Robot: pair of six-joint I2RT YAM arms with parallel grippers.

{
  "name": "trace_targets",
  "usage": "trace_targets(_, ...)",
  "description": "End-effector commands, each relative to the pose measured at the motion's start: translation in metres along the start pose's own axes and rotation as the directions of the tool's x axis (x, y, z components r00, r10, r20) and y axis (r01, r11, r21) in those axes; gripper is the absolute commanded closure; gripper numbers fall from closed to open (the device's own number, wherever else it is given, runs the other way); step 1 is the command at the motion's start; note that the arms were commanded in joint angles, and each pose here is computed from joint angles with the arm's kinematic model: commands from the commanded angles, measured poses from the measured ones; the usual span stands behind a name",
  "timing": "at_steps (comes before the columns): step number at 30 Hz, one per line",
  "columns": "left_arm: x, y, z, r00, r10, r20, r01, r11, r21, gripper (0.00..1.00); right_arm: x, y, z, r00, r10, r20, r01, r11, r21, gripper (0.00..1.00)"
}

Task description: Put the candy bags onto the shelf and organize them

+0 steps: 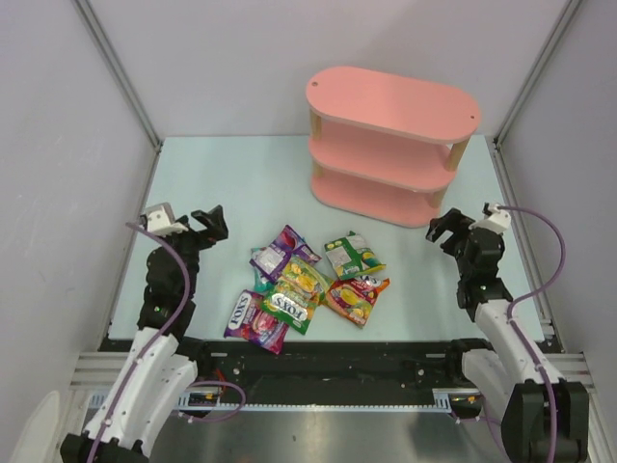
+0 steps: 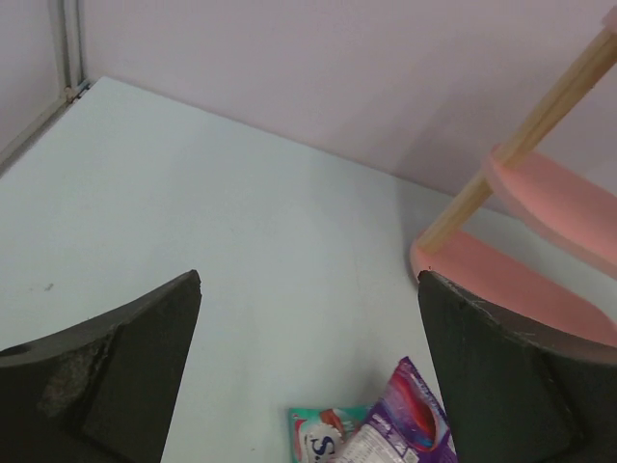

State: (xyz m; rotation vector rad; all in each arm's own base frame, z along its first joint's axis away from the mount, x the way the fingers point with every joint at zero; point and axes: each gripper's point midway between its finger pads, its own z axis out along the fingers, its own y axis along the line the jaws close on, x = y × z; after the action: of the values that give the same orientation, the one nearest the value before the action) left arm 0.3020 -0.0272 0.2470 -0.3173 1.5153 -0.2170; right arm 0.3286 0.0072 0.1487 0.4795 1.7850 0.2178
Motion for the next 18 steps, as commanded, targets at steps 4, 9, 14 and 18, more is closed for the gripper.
trace_targets(4, 0.009, -0.024, -0.018, 0.982, -0.093, -0.163, 0.106, 0.992, 0.074, 0.00, -0.013, -0.018, -0.024, 0.992, 0.119, -0.030, -0.116, 0.989, 0.093, 0.00)
trace_targets(9, 0.013, -0.045, -0.022, 0.961, -0.121, -0.247, 0.161, 0.976, 0.149, 0.00, 0.003, 0.003, -0.021, 0.969, 0.196, -0.153, -0.203, 0.978, -0.035, 0.00)
trace_targets(14, 0.023, -0.060, -0.023, 0.946, -0.116, -0.302, 0.189, 0.956, 0.223, 0.00, 0.016, 0.047, -0.022, 0.956, 0.171, -0.238, -0.219, 0.957, -0.191, 0.00)
trace_targets(18, 0.036, -0.063, -0.021, 0.929, -0.095, -0.358, 0.187, 0.954, 0.233, 0.00, 0.046, 0.082, -0.038, 0.949, 0.060, -0.309, -0.149, 0.951, -0.270, 0.00)
